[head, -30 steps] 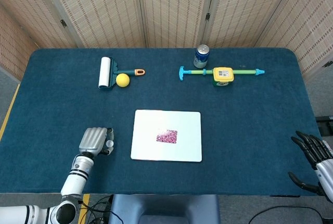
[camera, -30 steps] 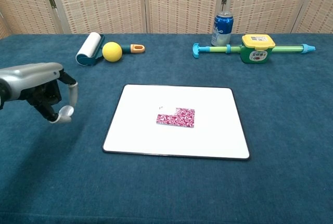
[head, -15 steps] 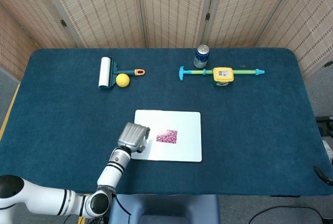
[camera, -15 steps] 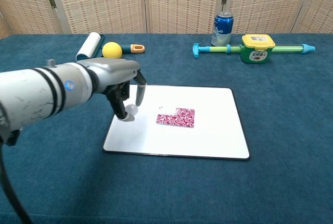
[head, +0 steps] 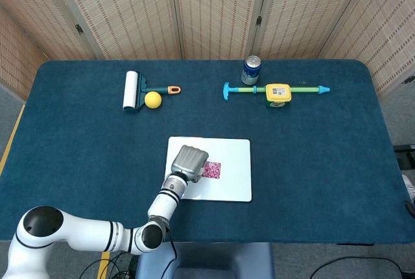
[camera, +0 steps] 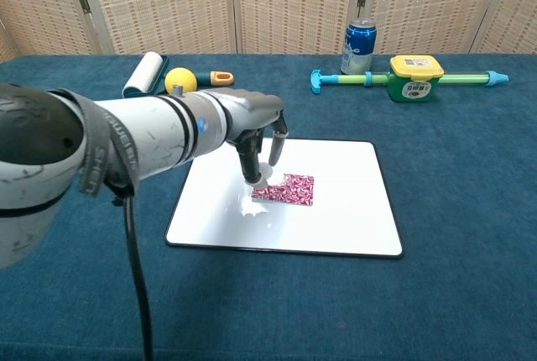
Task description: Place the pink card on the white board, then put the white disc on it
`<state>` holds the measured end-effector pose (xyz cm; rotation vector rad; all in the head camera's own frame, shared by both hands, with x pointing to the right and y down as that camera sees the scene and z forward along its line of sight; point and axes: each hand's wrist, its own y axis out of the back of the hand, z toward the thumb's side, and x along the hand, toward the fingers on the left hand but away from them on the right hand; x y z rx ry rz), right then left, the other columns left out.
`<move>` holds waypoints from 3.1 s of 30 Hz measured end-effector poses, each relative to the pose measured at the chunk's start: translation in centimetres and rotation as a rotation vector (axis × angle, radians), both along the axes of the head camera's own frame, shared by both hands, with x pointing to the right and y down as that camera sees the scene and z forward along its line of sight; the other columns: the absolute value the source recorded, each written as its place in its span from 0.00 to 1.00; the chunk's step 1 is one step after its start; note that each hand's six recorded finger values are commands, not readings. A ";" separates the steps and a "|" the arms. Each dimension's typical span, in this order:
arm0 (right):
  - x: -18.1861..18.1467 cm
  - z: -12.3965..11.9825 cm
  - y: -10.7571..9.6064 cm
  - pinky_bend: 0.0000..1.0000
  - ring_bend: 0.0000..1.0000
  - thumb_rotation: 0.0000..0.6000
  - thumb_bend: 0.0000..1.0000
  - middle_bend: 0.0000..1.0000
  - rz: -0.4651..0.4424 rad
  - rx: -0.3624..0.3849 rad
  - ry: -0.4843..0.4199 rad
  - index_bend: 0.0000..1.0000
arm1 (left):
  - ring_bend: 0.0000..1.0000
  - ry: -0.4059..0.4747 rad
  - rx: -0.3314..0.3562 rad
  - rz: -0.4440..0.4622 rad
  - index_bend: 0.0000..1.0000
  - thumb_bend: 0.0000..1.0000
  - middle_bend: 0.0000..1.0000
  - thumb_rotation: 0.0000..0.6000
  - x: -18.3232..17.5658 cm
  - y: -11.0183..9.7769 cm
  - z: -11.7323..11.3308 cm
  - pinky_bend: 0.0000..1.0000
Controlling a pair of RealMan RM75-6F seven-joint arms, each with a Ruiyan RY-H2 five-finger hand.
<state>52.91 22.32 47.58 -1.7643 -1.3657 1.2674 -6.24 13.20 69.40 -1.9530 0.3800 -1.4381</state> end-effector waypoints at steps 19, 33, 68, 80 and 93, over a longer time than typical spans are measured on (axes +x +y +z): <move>1.8 0.3 -0.2 0.00 0.00 1.00 0.20 0.00 0.056 -0.017 -0.004 0.00 | 0.95 0.003 -0.005 0.054 0.56 0.33 1.00 1.00 4.4 -0.7 0.9 1.00; 1.9 0.3 -0.2 0.00 0.00 1.00 0.20 0.00 0.056 -0.016 -0.004 0.00 | 0.95 0.001 -0.032 0.037 0.56 0.33 1.00 1.00 4.3 -0.9 2.6 1.00; -0.8 0.9 0.0 0.00 0.00 1.00 0.20 0.00 -0.045 -0.042 -0.007 0.00 | 0.61 0.109 0.068 -0.021 0.31 0.33 0.75 1.00 -4.9 1.5 -7.4 0.85; -5.6 2.9 0.8 0.00 0.00 1.00 0.20 0.00 -0.198 -0.093 0.086 0.00 | 0.03 0.210 0.313 -0.205 0.08 0.33 0.07 1.00 -21.7 7.7 -13.6 0.19; -10.7 5.0 2.4 0.00 0.00 1.00 0.20 0.00 -0.329 -0.135 0.202 0.00 | 0.03 0.006 0.372 -0.419 0.09 0.33 0.06 1.00 -36.6 16.4 -15.5 0.17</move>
